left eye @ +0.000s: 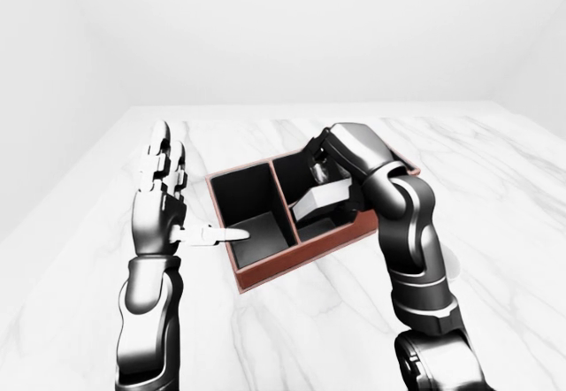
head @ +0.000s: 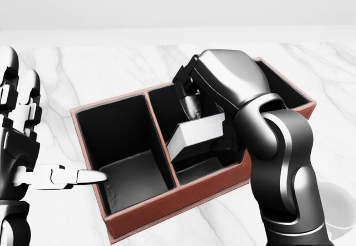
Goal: Pick up the book and place it in the front compartment of the caddy.
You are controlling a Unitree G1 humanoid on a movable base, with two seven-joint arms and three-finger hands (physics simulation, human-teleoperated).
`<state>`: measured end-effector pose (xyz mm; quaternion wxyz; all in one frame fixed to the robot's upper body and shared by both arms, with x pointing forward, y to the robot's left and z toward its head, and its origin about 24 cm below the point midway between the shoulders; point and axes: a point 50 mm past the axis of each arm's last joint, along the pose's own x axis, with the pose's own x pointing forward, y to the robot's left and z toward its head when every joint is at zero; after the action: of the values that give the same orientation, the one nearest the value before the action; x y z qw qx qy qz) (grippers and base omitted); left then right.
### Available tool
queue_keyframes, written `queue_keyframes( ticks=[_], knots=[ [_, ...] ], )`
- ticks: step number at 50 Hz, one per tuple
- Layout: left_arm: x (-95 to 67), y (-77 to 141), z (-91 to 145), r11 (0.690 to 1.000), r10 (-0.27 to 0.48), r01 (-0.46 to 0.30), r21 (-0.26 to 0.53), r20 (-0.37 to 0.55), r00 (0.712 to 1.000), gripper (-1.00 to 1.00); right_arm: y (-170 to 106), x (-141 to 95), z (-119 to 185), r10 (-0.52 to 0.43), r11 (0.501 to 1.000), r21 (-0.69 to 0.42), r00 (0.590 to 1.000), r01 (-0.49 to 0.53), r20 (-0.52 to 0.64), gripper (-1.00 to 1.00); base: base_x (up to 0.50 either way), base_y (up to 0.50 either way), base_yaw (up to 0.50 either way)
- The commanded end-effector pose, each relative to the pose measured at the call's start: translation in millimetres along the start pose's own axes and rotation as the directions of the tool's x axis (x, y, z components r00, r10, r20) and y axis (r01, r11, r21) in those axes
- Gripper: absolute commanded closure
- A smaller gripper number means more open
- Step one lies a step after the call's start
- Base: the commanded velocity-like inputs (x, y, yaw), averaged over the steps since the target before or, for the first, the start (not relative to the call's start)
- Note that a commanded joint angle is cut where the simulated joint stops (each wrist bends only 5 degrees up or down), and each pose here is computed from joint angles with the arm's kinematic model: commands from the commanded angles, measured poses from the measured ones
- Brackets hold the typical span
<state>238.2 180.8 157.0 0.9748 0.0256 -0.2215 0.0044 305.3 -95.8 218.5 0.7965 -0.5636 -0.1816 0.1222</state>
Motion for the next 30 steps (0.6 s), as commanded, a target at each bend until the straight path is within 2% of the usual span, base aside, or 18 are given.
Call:
queue_keyframes(
  ticks=[1,30],
  knots=[
    [0.5,0.8,2.7,1.0,0.002,-0.002,0.0,0.012,1.0,-1.0,-7.0,11.5,-2.3,-0.037,0.999,-0.013,0.999,0.037,0.002,1.0,0.0,0.0,0.0],
    [0.7,1.2,2.3,1.0,0.003,-0.003,-0.002,0.011,1.0,-1.0,-9.2,38.8,-4.4,-0.049,0.998,-0.033,0.999,0.049,0.007,1.0,0.0,0.0,0.0]
  ],
)
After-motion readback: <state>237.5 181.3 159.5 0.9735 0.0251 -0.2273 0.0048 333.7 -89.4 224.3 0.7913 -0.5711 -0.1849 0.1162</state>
